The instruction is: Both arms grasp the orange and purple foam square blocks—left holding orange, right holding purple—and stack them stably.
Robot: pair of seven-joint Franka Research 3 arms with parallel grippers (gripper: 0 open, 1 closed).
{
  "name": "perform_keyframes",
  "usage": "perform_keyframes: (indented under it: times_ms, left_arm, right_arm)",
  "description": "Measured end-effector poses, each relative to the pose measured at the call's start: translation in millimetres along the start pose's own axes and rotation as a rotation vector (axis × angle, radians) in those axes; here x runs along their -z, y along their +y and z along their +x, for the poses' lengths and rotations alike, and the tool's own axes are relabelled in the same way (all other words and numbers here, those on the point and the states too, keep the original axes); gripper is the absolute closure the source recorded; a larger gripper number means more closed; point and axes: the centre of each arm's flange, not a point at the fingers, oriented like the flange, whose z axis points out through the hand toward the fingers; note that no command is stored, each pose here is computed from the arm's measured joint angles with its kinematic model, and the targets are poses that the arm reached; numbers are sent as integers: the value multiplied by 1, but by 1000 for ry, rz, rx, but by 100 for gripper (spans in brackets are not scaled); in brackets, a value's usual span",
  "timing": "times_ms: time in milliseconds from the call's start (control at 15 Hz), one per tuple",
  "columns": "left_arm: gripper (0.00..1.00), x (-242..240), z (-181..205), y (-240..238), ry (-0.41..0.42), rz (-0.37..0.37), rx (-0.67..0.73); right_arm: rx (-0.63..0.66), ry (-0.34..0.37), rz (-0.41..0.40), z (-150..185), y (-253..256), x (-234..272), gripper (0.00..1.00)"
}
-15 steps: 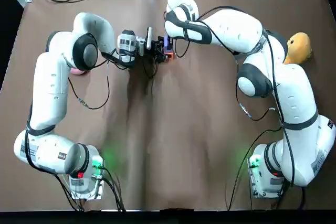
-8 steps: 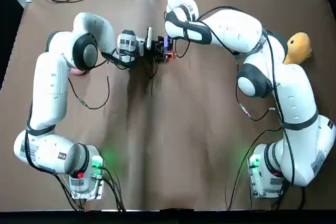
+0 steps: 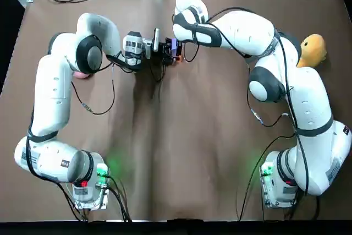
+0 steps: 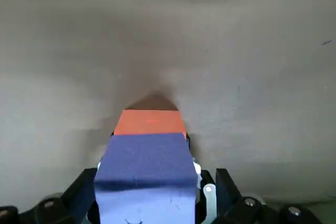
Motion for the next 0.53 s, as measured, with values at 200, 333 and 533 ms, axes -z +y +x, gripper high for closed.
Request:
perform_keyframes:
  times_ms: [200, 333, 533]
  left_arm:
    - [22, 0, -1, 0, -13, 5, -7]
    - [4, 1, -2, -1, -20, 9, -9]
    - [0, 1, -2, -1, -21, 10, -9]
  right_arm:
    - [-4, 1, -1, 1, 0, 0, 0]
    - [-5, 14, -16, 2, 1, -1, 0]
    - [-7, 27, -32, 4, 1, 0, 0]
